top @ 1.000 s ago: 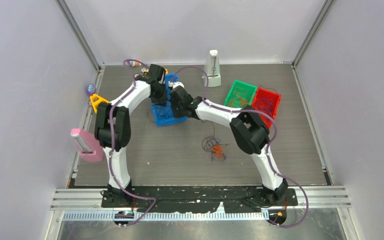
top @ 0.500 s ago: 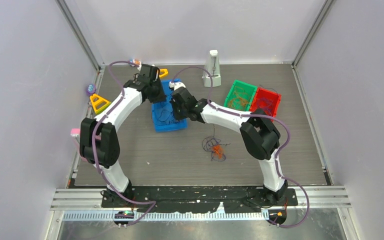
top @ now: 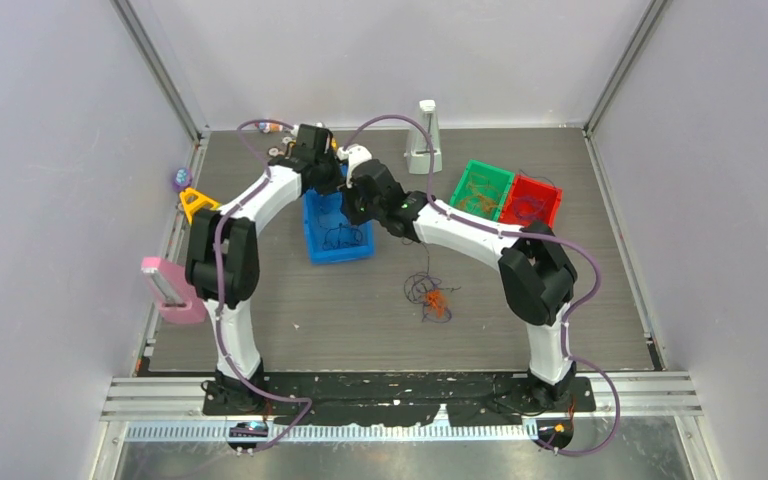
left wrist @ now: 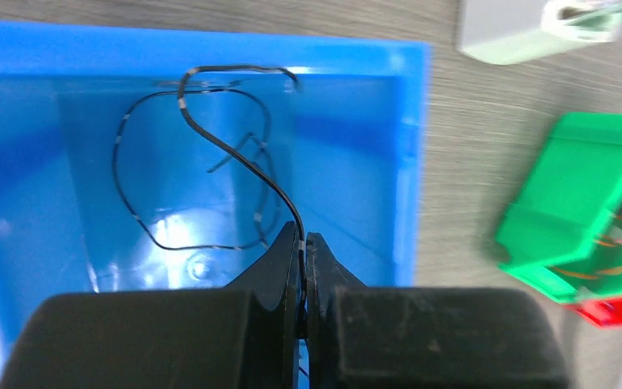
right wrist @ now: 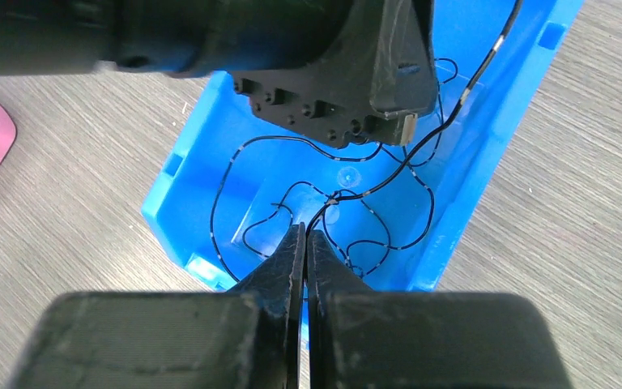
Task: Untangle the cables
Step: Place the cable in the bin.
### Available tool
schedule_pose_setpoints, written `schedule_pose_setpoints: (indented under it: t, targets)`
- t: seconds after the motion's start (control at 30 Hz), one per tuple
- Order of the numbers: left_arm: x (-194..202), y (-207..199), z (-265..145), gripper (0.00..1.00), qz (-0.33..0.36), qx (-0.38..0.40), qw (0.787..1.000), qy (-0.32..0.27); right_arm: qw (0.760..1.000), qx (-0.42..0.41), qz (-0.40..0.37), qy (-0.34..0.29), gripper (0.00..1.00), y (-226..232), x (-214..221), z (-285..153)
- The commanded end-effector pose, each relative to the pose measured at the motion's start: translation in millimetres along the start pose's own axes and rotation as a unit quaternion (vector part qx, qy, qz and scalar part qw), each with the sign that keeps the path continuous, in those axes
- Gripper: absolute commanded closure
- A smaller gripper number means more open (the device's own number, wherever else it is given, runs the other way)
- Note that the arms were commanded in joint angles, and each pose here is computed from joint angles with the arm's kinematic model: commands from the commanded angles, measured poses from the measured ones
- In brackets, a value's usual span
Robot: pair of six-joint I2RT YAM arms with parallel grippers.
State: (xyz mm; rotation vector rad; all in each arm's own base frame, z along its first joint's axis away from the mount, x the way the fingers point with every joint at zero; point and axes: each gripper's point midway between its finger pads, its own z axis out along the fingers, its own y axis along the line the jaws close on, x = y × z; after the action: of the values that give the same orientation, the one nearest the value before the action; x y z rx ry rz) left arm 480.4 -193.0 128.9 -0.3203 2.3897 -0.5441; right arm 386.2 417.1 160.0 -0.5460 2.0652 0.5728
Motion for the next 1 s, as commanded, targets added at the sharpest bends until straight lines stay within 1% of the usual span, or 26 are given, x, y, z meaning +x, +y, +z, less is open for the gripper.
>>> schedule_pose_setpoints:
  t: [0.0,0.07,0.17,0.2,0.33,0.4,0.43,0.5,0.6,0.7,0.77,0.8,0.83,0.87,0.9,0.93,0.97]
  targets:
    - [-18.7,24.9,15.9,1.00,0.030,-0.052,0.998,-0.034,0.999,-0.036,-0.019,-0.034,0.95,9.7,-21.0,-1.8]
    - [-14.6,32.5,21.5,1.00,0.036,-0.064,0.997,-0.028,0.999,-0.035,-0.023,-0.025,0.95,7.7,-16.9,3.6]
    - [-8.3,34.1,27.6,1.00,0.039,-0.062,0.997,-0.015,0.998,-0.049,-0.026,-0.009,0.95,10.9,-7.9,9.6]
    - [-7.8,32.4,27.5,0.97,0.043,-0.059,0.997,-0.013,0.998,-0.050,-0.027,-0.005,0.95,10.8,-5.3,10.7]
    - [-15.1,26.4,15.4,0.73,0.065,-0.056,0.996,-0.013,0.998,-0.046,-0.030,0.013,0.95,7.8,5.1,18.1]
    - [-27.1,21.3,1.6,0.63,0.080,-0.060,0.995,-0.019,0.998,-0.045,-0.027,0.023,0.95,6.8,10.7,22.4]
    - [-30.1,20.4,-5.0,0.57,0.086,-0.064,0.994,-0.017,0.998,-0.044,-0.026,0.029,0.95,6.0,14.5,25.3]
    - [-36.4,15.9,-19.5,0.47,0.098,-0.066,0.993,-0.016,0.998,-0.043,-0.025,0.041,0.95,5.3,19.4,29.6]
    - [-40.3,8.9,-37.2,0.38,0.110,-0.061,0.992,-0.009,0.997,-0.033,-0.024,0.066,0.94,1.2,32.7,40.0]
    - [-47.5,2.2,-53.5,0.31,0.117,-0.056,0.991,-0.015,0.995,-0.015,-0.024,0.094,0.95,-5.0,40.6,46.4]
    - [-53.7,-1.7,-65.9,0.29,0.121,-0.054,0.991,-0.027,0.994,-0.009,-0.021,0.105,0.89,-7.5,45.9,48.8]
    - [-56.9,-3.8,-72.7,0.28,0.123,-0.052,0.990,-0.034,0.994,-0.009,-0.020,0.104,0.78,-7.0,43.4,48.9]
    - [-60.3,-5.7,-80.7,0.26,0.124,-0.050,0.990,-0.043,0.994,-0.008,-0.019,0.108,0.73,-6.8,42.8,46.6]
    - [-63.6,-7.6,-88.4,0.25,0.126,-0.047,0.990,-0.053,0.995,-0.011,-0.019,0.098,0.66,-3.9,30.0,43.3]
    - [-67.1,-9.9,-97.1,0.24,0.129,-0.044,0.989,-0.064,0.994,-0.009,-0.021,0.106,0.64,-4.1,28.8,38.3]
    - [-70.3,-12.0,-107.9,0.22,0.136,-0.038,0.987,-0.079,0.994,-0.010,-0.024,0.102,0.59,-1.7,16.6,30.3]
    - [-72.2,-13.4,-116.0,0.17,0.143,-0.033,0.985,-0.091,0.995,-0.012,-0.025,0.093,0.53,0.8,3.8,21.7]
